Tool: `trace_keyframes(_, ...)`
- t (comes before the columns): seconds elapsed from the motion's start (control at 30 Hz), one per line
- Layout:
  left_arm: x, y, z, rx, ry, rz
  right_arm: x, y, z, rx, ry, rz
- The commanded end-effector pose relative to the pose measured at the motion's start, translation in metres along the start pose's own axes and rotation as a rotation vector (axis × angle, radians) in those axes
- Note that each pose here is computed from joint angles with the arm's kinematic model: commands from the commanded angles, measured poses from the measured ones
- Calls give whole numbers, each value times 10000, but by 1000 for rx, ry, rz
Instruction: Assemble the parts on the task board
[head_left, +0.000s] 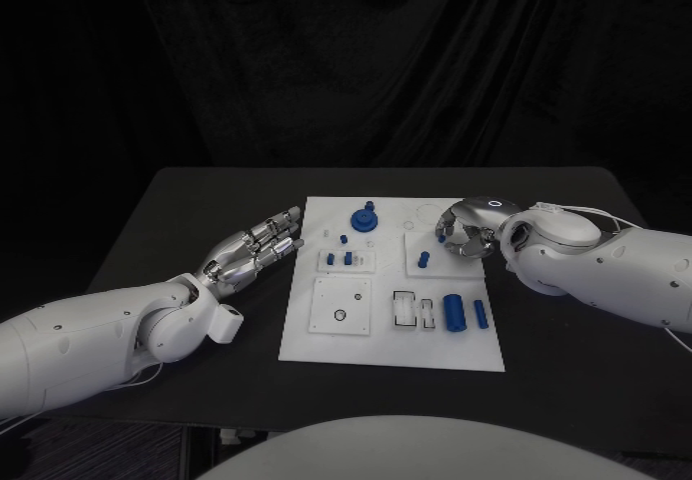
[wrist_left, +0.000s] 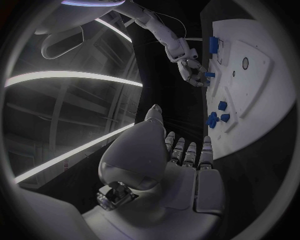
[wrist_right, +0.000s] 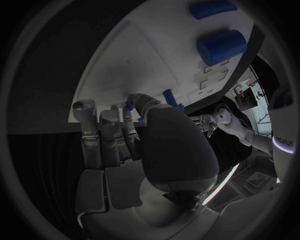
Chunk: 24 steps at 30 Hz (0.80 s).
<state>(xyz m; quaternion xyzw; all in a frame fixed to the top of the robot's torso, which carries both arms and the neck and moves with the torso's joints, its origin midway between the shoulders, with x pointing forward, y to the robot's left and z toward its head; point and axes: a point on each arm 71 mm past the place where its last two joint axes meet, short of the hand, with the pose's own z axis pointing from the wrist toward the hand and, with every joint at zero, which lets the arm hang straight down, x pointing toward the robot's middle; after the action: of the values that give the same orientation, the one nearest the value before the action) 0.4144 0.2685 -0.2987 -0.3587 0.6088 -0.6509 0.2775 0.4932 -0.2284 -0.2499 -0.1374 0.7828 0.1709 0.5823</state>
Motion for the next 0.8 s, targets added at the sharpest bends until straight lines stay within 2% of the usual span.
trace_keyframes(0.03,14,-84,1,129,7,-18,29,19,3,-17,3,-2)
trace_keyframes(0.33,15,-65,6,118,7,-19,37,64,25,-33,-6,1)
trace_keyframes(0.8,33,-36,13,104,16,-28,58,33,64,-22,0,-5)
